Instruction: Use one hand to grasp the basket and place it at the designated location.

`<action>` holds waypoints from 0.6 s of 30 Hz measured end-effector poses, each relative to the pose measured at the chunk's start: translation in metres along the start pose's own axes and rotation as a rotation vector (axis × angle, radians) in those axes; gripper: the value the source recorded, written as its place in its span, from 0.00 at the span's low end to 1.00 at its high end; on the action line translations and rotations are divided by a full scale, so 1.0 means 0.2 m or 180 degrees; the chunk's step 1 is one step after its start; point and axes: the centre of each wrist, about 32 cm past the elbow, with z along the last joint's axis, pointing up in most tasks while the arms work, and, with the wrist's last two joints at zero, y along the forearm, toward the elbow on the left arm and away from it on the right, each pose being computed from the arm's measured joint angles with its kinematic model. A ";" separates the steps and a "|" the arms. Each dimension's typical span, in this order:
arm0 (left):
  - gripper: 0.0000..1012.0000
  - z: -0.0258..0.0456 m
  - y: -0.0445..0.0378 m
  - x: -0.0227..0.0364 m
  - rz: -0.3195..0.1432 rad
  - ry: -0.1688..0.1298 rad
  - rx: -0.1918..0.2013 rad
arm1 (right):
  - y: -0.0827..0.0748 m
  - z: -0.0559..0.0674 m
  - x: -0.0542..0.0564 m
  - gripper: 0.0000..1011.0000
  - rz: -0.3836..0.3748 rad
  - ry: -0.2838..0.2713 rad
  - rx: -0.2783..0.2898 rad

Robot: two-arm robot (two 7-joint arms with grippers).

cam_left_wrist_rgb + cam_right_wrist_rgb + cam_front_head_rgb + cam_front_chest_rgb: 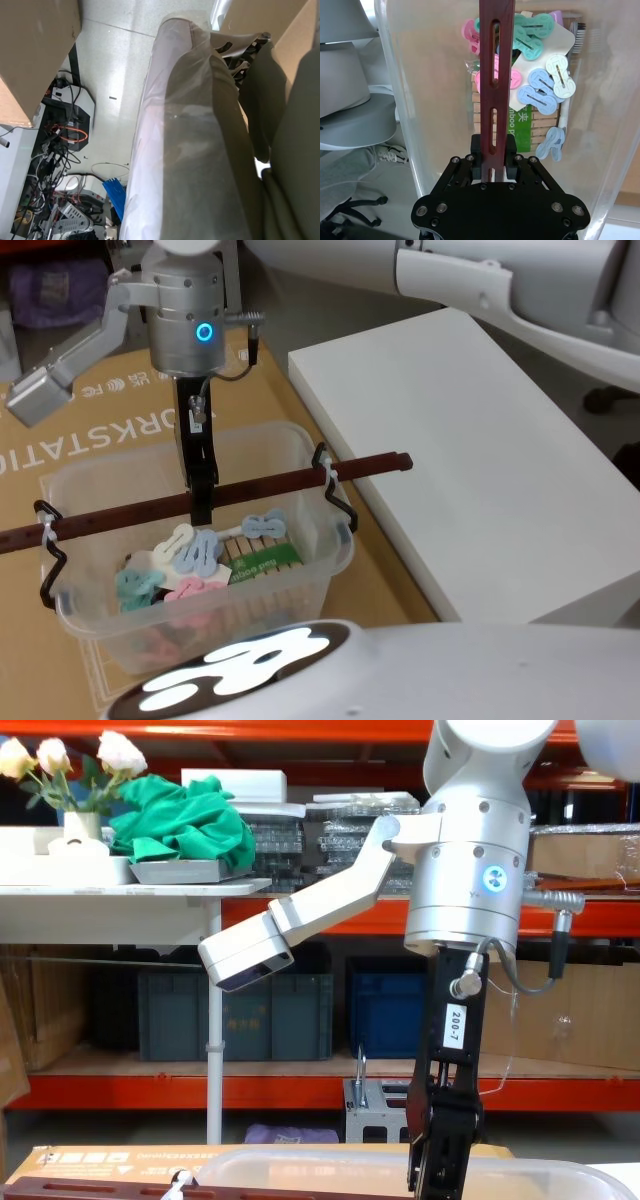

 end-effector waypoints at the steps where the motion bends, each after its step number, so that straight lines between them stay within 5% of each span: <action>1: 0.00 0.000 0.000 0.000 0.0000 0.0000 0.0000 | 0.00 0.00 0.00 0.24 0.0000 0.0000 0.0000; 18: 0.00 0.000 0.000 0.000 0.0000 0.0000 0.0000 | 0.00 0.00 0.00 0.24 -0.0001 -0.0003 0.0003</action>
